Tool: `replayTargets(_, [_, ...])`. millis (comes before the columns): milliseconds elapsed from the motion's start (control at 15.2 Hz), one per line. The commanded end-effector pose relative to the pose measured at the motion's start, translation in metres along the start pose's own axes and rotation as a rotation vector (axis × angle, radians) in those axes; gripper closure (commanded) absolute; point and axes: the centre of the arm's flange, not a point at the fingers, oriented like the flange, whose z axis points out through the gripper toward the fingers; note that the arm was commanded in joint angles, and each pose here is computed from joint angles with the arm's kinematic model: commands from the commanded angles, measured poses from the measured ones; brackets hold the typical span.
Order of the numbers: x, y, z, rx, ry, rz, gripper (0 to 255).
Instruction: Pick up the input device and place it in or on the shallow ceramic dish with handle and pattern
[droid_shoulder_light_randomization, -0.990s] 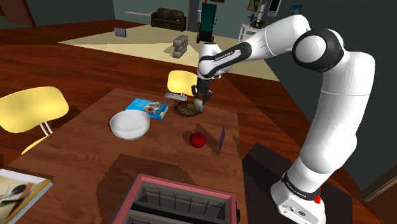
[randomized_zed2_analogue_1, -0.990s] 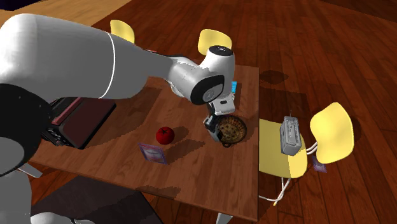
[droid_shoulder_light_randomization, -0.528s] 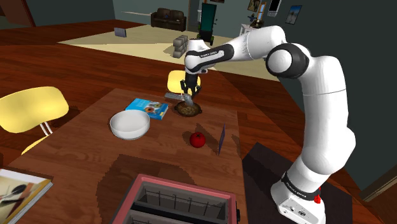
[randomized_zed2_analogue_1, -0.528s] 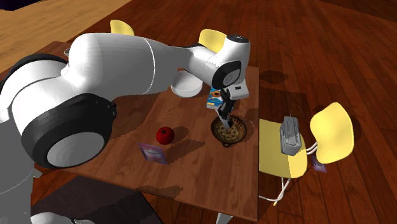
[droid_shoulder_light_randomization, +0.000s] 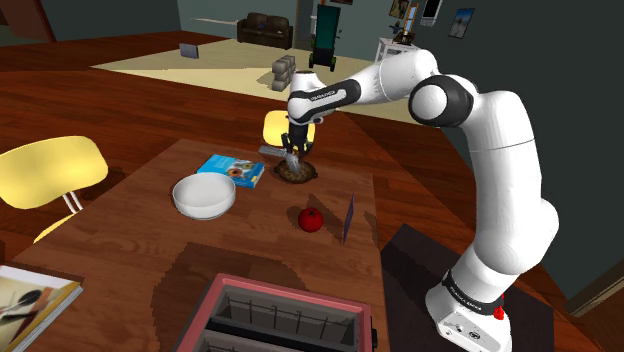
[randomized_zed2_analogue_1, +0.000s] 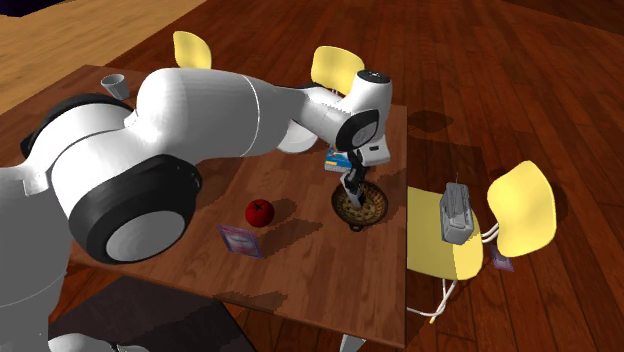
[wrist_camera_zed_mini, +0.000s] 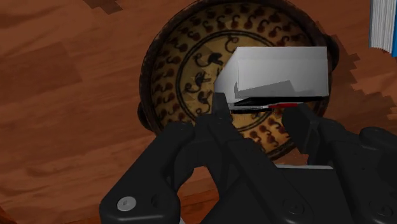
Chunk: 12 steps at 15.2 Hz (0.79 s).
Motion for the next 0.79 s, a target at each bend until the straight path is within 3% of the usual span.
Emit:
replayTargets(0, [0.001,-0.001,0.01,0.001,0.0,0.0,255])
replayTargets(330, [0.0,-0.001,0.039,0.001,0.0,0.0,255])
replayTargets(726, [0.0,-0.001,0.039,0.001,0.0,0.0,255])
